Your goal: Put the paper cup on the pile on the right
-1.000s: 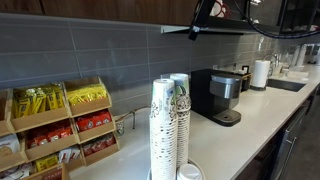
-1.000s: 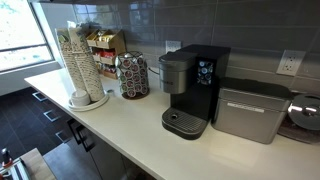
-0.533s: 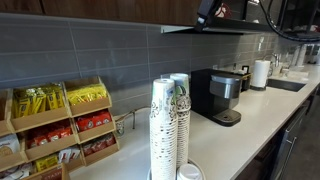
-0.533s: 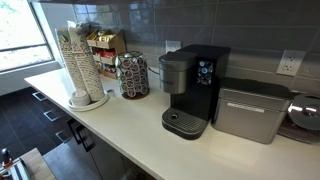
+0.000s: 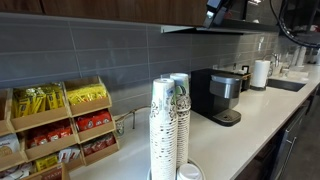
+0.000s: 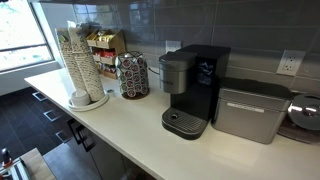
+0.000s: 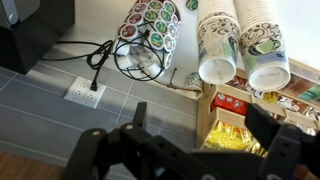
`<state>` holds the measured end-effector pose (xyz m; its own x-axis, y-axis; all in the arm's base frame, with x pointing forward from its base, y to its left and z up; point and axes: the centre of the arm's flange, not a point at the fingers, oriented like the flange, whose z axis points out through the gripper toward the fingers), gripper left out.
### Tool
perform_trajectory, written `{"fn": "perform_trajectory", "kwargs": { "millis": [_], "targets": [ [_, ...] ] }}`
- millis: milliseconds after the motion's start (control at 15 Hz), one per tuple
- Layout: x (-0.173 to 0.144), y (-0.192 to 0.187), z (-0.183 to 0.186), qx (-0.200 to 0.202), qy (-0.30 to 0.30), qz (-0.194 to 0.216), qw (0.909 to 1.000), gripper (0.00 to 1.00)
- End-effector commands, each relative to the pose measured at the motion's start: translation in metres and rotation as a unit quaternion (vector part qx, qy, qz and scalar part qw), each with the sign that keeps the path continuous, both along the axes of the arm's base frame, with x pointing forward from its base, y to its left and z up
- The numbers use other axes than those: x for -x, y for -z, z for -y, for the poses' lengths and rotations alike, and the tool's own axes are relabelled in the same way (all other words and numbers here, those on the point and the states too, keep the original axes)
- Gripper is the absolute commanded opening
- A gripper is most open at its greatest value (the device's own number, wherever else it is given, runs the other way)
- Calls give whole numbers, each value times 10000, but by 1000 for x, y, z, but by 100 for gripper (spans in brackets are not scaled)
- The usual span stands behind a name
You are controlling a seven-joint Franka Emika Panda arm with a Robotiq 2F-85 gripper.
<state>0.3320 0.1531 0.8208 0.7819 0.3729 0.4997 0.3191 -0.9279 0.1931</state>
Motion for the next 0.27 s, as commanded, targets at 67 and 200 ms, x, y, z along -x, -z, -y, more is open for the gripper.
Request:
{"fn": "perform_trajectory", "kwargs": {
  "millis": [67,200],
  "targets": [
    [6,1,1,-162,-66,-53,9998,100],
    [9,1,2,-209,-79,-57,9997,100]
  ]
}}
